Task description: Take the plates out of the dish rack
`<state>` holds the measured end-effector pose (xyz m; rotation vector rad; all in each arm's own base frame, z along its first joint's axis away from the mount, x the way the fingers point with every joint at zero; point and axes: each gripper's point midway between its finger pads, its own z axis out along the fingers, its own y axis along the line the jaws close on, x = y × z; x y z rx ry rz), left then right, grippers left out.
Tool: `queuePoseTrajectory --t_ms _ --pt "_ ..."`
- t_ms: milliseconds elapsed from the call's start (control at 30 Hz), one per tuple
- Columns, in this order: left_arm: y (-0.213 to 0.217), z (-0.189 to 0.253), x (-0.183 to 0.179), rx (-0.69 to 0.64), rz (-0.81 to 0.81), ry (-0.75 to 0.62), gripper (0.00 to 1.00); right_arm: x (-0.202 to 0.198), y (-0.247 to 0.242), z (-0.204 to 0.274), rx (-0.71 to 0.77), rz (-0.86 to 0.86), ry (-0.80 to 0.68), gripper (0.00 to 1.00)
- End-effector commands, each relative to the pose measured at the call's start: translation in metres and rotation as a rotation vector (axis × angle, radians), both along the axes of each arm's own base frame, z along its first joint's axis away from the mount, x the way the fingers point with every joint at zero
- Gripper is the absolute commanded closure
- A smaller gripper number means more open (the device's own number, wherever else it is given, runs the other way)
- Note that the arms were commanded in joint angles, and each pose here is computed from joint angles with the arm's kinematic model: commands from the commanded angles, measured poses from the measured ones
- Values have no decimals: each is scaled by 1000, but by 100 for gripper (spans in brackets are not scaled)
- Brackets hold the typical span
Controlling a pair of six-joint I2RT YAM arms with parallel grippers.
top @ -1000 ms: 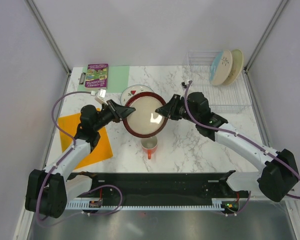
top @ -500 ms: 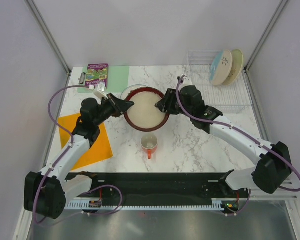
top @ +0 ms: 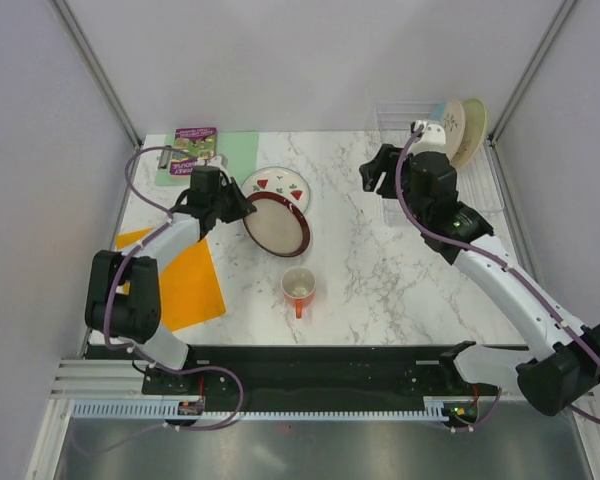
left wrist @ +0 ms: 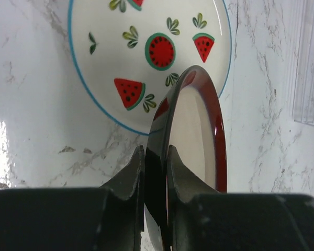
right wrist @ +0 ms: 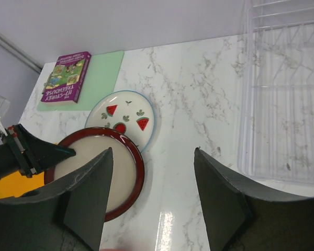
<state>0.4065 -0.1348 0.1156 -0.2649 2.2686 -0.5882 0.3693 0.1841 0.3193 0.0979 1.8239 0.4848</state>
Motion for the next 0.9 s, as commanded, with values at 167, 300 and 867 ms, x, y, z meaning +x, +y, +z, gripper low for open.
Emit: queuePoseTrajectory --t_ms 167,300,867 --pt "-15 53 76 -106 -19 -208 98 7 -37 -47 -107 -47 77 30" --pt "-3 52 92 -125 5 -209 98 12 -36 -72 -122 -39 129 30" --pt "16 42 134 -420 -23 -223 98 27 -13 -133 -115 45 246 28"
